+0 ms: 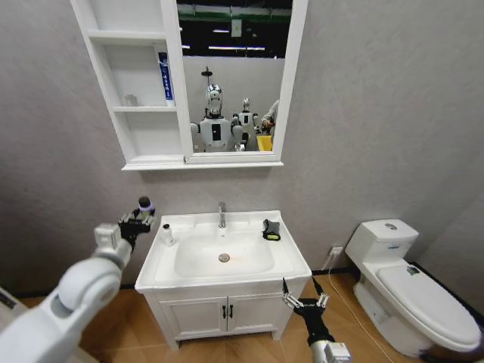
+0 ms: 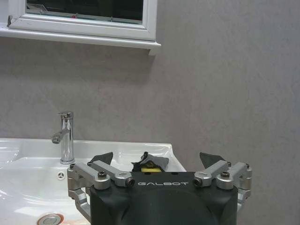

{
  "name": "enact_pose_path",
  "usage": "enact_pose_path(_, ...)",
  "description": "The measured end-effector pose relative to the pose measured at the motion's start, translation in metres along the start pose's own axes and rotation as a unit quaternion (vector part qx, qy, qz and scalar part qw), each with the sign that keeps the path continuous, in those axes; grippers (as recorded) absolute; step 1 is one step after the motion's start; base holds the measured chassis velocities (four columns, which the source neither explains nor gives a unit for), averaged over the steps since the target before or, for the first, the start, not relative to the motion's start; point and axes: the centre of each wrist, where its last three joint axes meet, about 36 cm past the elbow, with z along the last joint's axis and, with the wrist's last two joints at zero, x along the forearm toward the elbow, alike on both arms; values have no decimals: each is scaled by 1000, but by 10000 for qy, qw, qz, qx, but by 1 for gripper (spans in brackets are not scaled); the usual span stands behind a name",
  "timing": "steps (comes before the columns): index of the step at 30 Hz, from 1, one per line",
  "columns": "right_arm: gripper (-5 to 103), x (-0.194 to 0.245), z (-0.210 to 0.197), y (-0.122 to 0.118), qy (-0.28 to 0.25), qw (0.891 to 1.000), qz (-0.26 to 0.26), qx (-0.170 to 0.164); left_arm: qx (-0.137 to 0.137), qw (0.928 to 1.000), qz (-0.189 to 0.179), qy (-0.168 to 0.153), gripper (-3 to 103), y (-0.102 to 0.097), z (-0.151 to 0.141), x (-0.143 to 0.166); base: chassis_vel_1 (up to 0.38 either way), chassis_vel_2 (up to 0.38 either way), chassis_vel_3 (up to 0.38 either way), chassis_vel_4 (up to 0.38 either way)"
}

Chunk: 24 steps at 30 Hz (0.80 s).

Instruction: Move facial cleanser and shampoo from washbasin to cabinet, then wipe washbasin with towel.

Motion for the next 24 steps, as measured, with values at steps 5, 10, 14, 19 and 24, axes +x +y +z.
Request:
enact_pose_path(5,100,-1,-2,-3,-63,10000,41,11,167,9998,-124,-29,43,29,-69,-38,0,0,0,0)
enact_pose_path(10,100,-1,-4,-4,-93,9999,54,14,387,9991,-163,13,43,37,-118,-74,0,0,0,0)
enact_pose_path(14,100,-2,-6,-6,-123,9999,77,15,671,9973,-287,112,43,43,-154,-114,0,0,0,0)
enact_pose_path(19,100,-1,-7,-10,-141,9998,131,25,672,9954,-543,410,43,32,-168,-176,0,0,0,0)
enact_pose_path(24,100,-2,-7,-13,-164,9997,200,11,534,9940,-697,649,43,16,-167,-224,0,0,0,0)
